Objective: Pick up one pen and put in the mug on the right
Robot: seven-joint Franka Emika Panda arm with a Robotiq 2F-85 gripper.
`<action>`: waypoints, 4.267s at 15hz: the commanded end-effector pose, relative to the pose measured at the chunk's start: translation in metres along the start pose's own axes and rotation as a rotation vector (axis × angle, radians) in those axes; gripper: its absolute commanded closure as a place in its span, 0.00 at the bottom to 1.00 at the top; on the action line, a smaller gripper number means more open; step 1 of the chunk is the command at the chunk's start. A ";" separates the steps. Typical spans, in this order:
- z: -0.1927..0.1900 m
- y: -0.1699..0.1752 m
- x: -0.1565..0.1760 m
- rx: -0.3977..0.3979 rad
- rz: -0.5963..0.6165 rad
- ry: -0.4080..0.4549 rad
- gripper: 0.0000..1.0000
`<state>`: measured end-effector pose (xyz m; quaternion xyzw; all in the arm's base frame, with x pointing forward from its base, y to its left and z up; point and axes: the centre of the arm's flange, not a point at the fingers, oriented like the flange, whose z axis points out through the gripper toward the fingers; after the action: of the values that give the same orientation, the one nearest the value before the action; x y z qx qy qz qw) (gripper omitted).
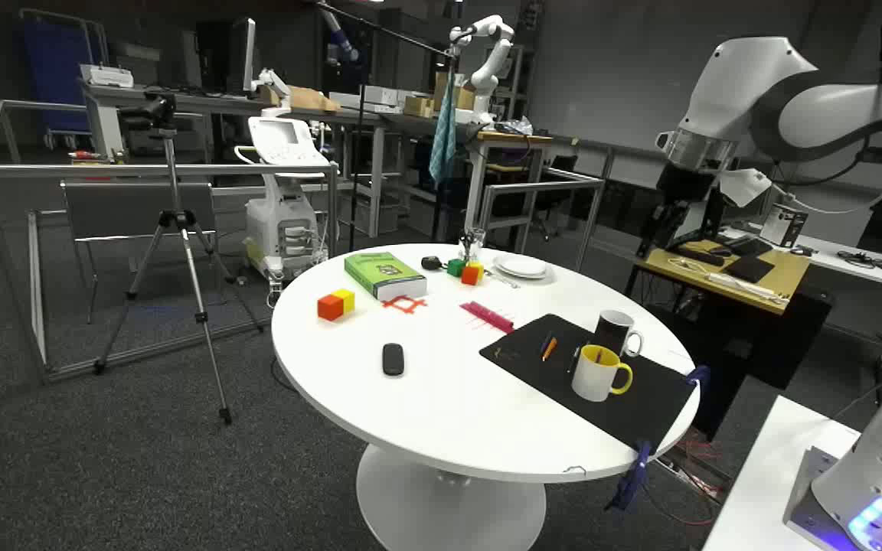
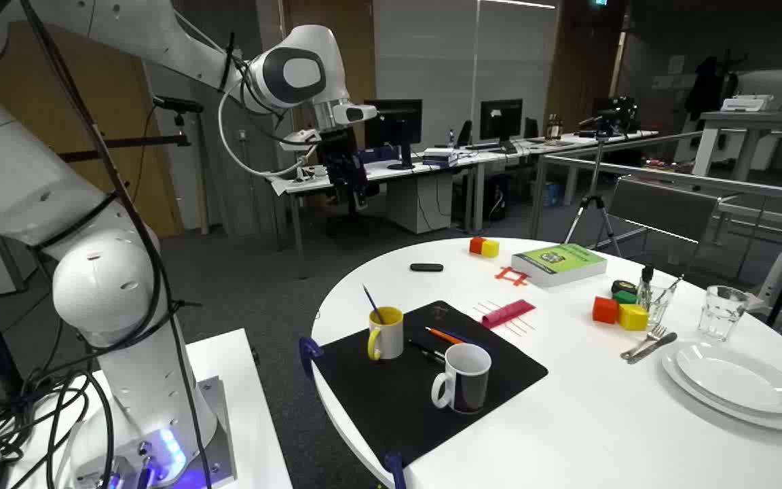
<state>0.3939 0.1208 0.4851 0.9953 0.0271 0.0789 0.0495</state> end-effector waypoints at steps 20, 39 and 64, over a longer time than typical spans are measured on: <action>0.050 0.083 0.016 -0.112 0.820 0.012 0.00; 0.089 0.120 0.034 -0.045 1.149 -0.020 0.00; 0.220 0.143 0.091 -0.063 1.185 -0.108 0.00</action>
<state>0.5254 -0.0361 0.2972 0.8415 -0.5379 0.0430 0.0279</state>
